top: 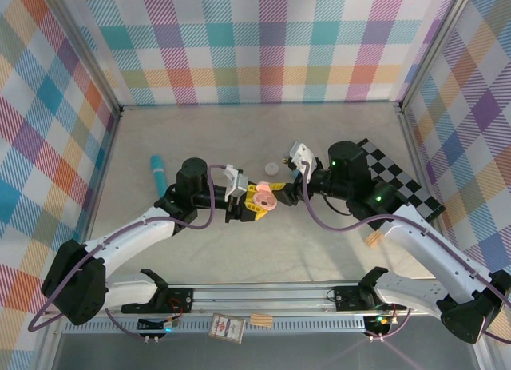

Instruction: Insert the wireless bluetooth earbuds into the charging case

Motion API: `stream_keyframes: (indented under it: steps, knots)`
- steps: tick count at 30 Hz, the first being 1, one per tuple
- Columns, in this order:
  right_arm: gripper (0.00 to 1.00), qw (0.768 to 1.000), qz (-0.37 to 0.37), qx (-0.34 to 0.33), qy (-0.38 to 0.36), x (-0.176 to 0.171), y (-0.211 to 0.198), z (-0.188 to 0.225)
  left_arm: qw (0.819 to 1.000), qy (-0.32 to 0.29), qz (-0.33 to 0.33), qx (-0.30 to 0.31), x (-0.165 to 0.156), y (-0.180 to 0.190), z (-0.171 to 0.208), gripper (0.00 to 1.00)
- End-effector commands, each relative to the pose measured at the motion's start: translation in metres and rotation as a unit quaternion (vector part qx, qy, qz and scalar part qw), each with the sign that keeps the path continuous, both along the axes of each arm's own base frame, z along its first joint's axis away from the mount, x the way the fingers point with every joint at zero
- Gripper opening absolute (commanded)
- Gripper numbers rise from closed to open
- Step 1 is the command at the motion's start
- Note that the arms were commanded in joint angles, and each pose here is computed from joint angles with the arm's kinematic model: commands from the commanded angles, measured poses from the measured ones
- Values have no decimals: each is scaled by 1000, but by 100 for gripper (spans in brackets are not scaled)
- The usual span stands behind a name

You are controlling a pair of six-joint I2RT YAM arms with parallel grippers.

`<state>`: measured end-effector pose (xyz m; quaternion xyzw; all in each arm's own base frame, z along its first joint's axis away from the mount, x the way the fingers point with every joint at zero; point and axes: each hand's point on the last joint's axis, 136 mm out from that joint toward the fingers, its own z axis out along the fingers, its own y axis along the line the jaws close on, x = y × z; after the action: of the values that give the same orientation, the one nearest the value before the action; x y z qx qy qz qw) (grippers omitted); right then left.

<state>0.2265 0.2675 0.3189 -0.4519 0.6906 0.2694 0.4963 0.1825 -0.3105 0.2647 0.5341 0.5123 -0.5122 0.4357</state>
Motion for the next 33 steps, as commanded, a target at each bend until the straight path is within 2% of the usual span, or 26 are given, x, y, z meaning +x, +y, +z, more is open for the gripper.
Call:
stream_keyframes:
  steps: [1, 7, 12, 17, 20, 22, 27, 33]
  knots:
    - [76, 999, 43, 1, -6, -9, 7, 1, 998, -48, -36, -32, -15, 0, 29, 33]
    - [67, 999, 50, -13, 8, -9, 8, -10, 998, -51, -34, -33, -14, -1, 31, 33]
    - [67, 999, 35, -11, 28, -7, 8, -11, 998, -50, -34, -33, -13, -2, 30, 33]
    - [72, 999, 47, -3, 26, -14, 6, -8, 998, -47, -25, -30, -9, -3, 28, 33]
    - [80, 999, 48, 11, 15, -19, 3, -1, 998, -49, -17, -29, -6, -3, 26, 33]
    - [82, 999, 45, 27, 10, -23, -2, 6, 998, -47, -15, -27, -4, -4, 24, 33]
    - [77, 999, 34, 12, 16, -20, -5, -1, 998, -48, -20, -35, -6, -4, 29, 33]
    - [68, 998, 55, 13, 25, -19, 3, -5, 998, -48, -24, -40, -9, -3, 34, 33]
